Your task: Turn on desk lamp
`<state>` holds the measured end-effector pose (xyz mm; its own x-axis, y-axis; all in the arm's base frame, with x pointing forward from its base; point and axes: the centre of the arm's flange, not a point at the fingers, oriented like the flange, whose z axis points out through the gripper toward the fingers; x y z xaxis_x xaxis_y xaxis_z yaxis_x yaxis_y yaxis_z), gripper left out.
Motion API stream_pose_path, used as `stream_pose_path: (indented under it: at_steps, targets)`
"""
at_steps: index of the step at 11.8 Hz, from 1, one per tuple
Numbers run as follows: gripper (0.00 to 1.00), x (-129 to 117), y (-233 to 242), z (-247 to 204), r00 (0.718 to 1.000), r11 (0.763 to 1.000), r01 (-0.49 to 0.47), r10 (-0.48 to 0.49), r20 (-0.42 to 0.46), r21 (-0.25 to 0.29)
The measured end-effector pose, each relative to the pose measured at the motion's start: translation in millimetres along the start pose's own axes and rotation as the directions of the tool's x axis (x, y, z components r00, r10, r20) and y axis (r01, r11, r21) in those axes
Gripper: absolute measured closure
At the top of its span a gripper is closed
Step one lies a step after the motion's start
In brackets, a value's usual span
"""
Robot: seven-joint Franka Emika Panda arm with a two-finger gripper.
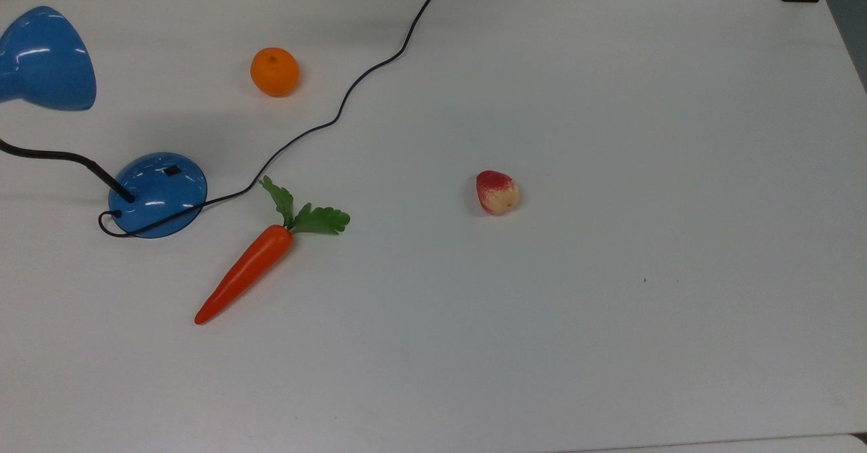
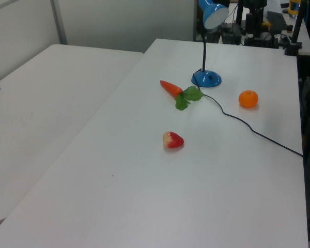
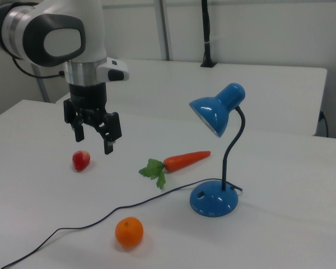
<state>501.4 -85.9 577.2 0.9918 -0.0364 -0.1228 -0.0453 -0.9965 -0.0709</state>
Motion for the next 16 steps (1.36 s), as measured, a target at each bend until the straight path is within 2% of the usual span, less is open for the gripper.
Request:
stream_pose_path:
  at_steps: [8, 16]
  targets:
    - [0.00, -2, -1, 2, 0.999, 1.000, 0.025, -0.025, 0.020, 0.002]
    - [0.00, -4, 15, 1, 1.000, 1.000, -0.001, 0.001, 0.018, 0.006]
